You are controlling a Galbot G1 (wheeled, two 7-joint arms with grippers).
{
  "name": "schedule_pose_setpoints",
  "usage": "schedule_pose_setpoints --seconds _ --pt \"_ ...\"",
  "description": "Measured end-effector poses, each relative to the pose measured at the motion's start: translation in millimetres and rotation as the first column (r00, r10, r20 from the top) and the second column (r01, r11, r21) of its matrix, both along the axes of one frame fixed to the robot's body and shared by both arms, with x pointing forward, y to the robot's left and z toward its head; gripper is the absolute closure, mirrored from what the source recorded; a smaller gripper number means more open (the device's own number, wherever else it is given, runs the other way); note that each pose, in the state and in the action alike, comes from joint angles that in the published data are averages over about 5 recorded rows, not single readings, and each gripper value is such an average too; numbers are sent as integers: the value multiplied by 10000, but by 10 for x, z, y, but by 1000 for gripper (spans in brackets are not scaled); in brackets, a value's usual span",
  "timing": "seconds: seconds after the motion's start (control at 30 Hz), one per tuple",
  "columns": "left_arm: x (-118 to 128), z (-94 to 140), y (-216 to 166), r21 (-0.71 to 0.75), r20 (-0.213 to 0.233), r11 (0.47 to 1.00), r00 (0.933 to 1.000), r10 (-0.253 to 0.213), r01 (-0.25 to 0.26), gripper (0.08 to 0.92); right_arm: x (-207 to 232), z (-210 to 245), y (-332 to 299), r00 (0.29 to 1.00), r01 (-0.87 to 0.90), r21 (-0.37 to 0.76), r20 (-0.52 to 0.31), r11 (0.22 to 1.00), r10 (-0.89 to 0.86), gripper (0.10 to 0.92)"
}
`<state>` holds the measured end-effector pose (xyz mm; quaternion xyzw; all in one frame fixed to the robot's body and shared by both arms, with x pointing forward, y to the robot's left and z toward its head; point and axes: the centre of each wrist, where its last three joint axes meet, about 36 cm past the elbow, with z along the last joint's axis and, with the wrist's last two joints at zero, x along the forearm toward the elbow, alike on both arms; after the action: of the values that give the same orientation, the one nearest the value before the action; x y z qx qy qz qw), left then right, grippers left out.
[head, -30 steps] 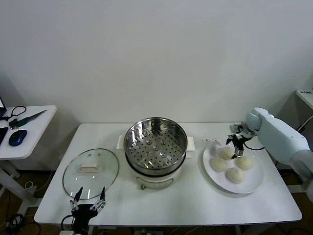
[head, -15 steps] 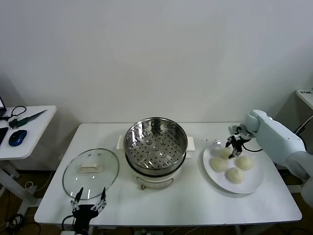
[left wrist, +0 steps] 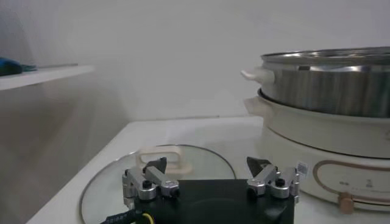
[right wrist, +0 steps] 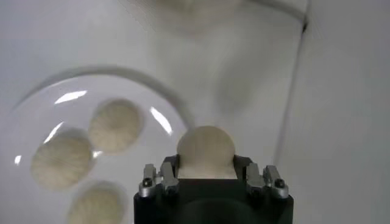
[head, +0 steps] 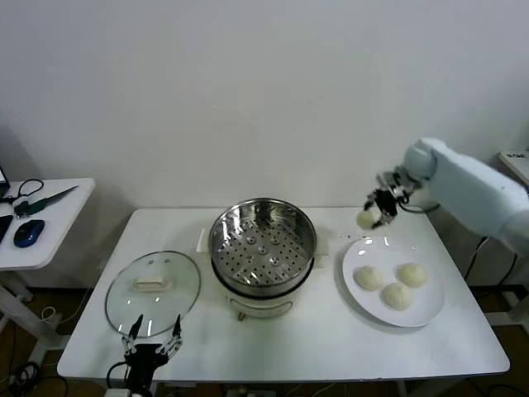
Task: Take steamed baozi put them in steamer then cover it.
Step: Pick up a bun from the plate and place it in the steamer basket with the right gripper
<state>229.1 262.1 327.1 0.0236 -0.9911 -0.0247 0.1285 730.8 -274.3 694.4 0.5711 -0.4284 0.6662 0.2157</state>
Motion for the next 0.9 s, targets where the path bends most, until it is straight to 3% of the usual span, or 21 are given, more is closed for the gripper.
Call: schedule_pose_setpoints --seconds 0.17,0.33,0.6,0.9 --pt "18 27 14 45 54 10000 10000 20 -20 177 -198 415 774 9554 -2864 -685 550 9557 2903 428" --pt "19 35 35 159 66 9999 10000 58 -59 177 -349 437 1402 8527 -5078 -1384 599 8503 5189 428" --pt "-21 50 26 266 25 9996 10000 51 -52 177 -385 9 1991 7000 -6943 -2125 226 6876 7138 428" --pt "-51 29 8 314 -47 9995 9999 90 -88 177 -231 -550 2191 6321 -7543 -2148 172 6203 7747 428"
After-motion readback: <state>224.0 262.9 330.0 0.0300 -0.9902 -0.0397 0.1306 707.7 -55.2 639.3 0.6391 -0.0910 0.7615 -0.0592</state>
